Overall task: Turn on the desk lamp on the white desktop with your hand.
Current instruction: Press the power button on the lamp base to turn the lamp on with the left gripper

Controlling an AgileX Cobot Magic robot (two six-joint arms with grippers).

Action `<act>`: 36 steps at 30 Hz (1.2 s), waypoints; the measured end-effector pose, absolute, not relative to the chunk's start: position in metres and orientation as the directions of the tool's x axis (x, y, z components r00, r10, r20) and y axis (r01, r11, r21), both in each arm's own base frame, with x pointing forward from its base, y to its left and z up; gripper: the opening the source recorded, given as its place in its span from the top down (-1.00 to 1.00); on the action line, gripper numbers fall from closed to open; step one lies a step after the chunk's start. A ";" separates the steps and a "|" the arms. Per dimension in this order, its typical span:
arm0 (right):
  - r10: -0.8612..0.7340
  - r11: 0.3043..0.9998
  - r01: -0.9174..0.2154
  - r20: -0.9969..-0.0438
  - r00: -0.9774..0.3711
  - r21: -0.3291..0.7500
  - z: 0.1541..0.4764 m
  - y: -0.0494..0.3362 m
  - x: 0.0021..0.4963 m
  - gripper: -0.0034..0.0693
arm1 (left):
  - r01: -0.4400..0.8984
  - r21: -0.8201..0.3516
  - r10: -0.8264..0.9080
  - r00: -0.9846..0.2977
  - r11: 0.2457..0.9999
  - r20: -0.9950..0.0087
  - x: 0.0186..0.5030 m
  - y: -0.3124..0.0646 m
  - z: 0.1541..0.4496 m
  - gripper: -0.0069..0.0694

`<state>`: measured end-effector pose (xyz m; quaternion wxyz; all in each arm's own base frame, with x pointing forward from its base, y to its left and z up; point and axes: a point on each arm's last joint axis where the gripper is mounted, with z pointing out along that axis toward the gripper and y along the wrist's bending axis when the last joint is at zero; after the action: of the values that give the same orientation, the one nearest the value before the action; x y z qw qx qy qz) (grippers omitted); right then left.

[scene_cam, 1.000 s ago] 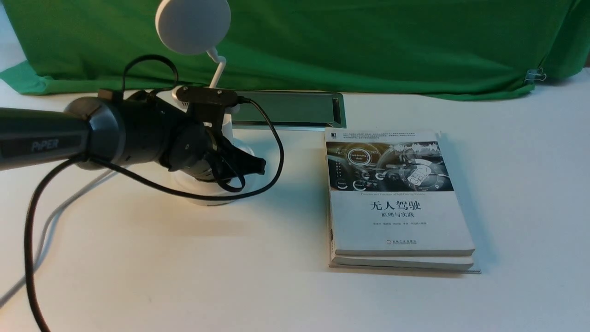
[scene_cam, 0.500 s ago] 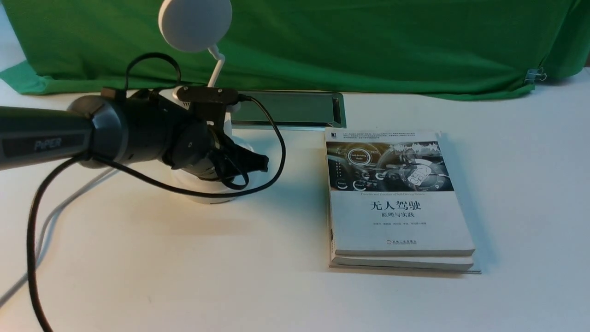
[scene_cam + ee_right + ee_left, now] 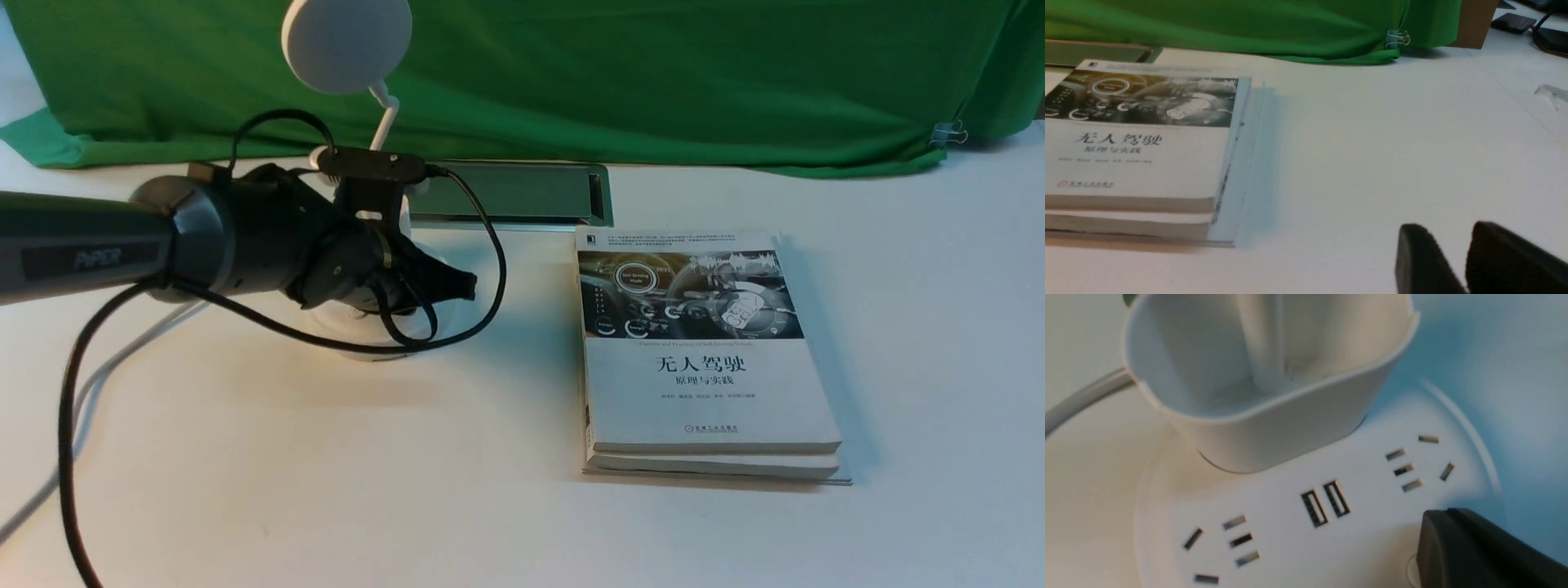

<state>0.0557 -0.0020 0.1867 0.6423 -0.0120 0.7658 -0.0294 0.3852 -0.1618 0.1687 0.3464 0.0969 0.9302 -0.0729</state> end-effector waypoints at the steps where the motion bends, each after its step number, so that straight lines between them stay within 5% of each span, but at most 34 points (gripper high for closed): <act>1: -0.056 0.998 0.019 -0.983 -0.175 -0.061 0.187 -0.002 0.056 0.25 | 0.229 -0.071 0.127 -0.741 0.971 -0.659 0.385 -0.162 0.168 0.82; 20: -0.056 0.998 0.019 -0.983 -0.174 -0.061 0.187 -0.002 0.056 0.25 | 0.212 -0.078 0.105 -0.731 0.974 -0.674 0.382 -0.159 0.189 0.82; 36: -0.056 0.998 0.019 -0.983 -0.173 -0.061 0.187 -0.002 0.056 0.25 | 0.189 -0.101 0.083 -0.770 0.977 -0.633 0.386 -0.162 0.163 0.82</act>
<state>0.0557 -0.0020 0.1868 0.6427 -0.0121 0.7654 -0.0294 0.3860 -0.1624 0.1633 0.3314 0.0726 0.9373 -0.0796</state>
